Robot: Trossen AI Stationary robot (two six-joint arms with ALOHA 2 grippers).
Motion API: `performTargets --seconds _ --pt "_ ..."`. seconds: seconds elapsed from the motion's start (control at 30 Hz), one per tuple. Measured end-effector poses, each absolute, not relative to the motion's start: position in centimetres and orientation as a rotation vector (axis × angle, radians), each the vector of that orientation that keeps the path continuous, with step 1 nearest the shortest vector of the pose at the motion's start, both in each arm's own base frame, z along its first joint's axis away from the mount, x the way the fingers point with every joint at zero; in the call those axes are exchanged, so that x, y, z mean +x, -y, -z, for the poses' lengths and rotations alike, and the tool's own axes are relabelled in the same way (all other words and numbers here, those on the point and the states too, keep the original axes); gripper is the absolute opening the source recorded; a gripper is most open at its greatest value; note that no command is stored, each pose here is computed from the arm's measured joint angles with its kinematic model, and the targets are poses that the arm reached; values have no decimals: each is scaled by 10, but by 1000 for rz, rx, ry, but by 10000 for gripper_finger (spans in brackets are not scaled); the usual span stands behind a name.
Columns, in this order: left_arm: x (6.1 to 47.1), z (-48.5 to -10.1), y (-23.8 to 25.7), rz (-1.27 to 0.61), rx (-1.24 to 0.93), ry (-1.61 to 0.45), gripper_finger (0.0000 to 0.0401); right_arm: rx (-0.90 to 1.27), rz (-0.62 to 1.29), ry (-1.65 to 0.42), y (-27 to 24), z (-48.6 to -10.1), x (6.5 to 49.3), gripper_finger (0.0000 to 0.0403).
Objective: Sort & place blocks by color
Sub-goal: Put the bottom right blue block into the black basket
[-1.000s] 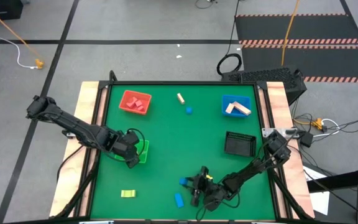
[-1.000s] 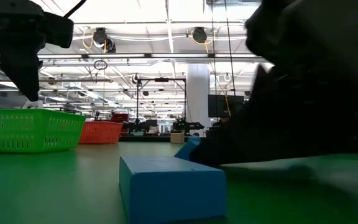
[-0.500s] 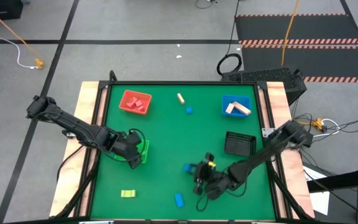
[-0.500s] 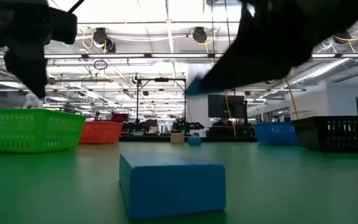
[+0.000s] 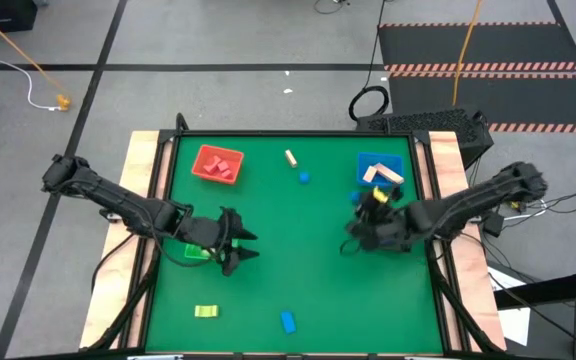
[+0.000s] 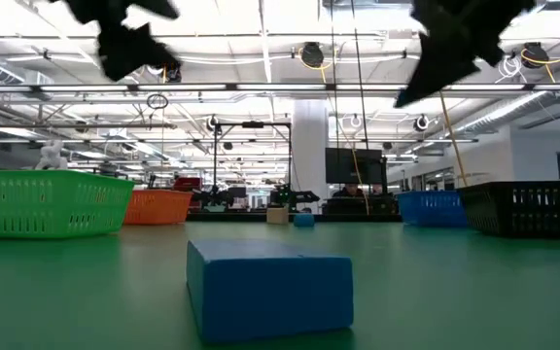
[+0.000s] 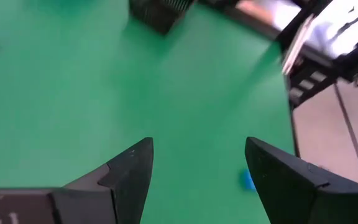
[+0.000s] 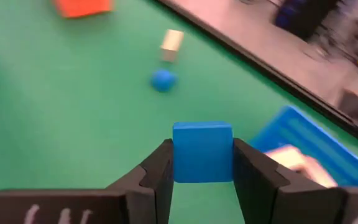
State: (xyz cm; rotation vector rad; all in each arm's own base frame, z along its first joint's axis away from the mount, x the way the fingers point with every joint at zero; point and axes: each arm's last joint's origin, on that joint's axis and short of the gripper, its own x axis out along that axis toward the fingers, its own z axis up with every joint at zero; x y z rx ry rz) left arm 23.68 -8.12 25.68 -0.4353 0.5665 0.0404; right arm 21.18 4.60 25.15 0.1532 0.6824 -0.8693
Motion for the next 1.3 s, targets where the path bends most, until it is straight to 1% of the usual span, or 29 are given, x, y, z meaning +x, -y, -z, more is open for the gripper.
performTargets --seconds 0.13,0.2,0.27,0.33,0.5,0.7,0.77,0.87,0.97,1.07,1.2,1.3 --pt "244 -265 75 -12 -351 -470 255 225 1012 -674 -11 -234 185 117" --pt "246 -267 71 -12 -315 -442 255 283 1054 -665 2 -223 174 115" --pt "248 -268 67 -21 -288 -432 255 326 1066 -642 11 -212 166 116" --pt "249 -268 62 -35 -270 -429 255 351 1037 -614 16 -204 163 116" --pt "251 -268 51 -74 -246 -426 255 375 887 -467 18 -198 167 115" --pt "258 -260 31 -280 -185 -426 255 411 604 -257 13 -208 184 115" --pt "263 -256 25 -302 -138 -434 255 432 526 -209 12 -211 188 115" --pt "271 -249 18 -301 -3 -464 255 495 424 -159 9 -216 190 115" --pt "281 -242 15 -272 153 -473 255 602 339 -163 7 -216 191 115" --pt "291 -234 14 -249 266 -467 255 748 253 -212 2 -214 191 115" --pt "300 -228 15 -233 343 -450 255 981 154 -299 -5 -210 190 115" --pt "303 -225 15 -230 350 -447 255 1156 96 -397 -10 -207 188 115"
